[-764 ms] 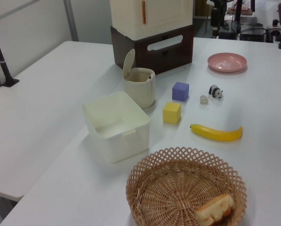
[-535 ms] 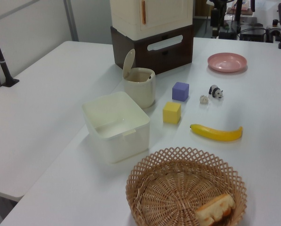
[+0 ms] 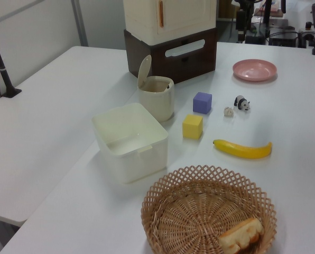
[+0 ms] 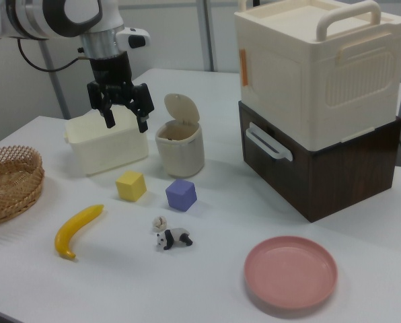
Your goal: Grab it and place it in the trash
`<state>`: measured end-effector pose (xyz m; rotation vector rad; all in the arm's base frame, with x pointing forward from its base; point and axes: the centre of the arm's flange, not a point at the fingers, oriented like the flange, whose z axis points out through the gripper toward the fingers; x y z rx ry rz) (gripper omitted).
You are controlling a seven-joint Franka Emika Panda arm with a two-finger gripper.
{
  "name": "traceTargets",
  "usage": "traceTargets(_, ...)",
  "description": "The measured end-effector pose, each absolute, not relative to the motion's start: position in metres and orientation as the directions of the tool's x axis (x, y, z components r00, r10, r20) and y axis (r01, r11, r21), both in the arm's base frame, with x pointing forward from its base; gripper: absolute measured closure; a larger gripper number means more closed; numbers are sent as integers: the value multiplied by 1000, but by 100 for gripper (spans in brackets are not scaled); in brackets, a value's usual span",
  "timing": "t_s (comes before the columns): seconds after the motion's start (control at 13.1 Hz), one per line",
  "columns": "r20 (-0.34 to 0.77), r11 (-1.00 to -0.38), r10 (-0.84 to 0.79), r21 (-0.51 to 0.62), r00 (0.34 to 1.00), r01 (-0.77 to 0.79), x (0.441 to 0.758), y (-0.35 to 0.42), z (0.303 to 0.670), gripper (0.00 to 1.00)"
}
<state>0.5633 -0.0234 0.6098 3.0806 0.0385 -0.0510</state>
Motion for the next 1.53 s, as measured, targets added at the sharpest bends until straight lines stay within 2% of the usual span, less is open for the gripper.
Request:
traceTargets(0.84, -47, -998, 31, 59, 998, 33, 567, -23, 603, 0)
traceTargets(1.15, -51, -996, 69, 57, 996, 72, 567, -23, 602, 0)
traceTargets(1.53, -56, -979, 197, 50, 979, 200, 586, -21, 573, 0)
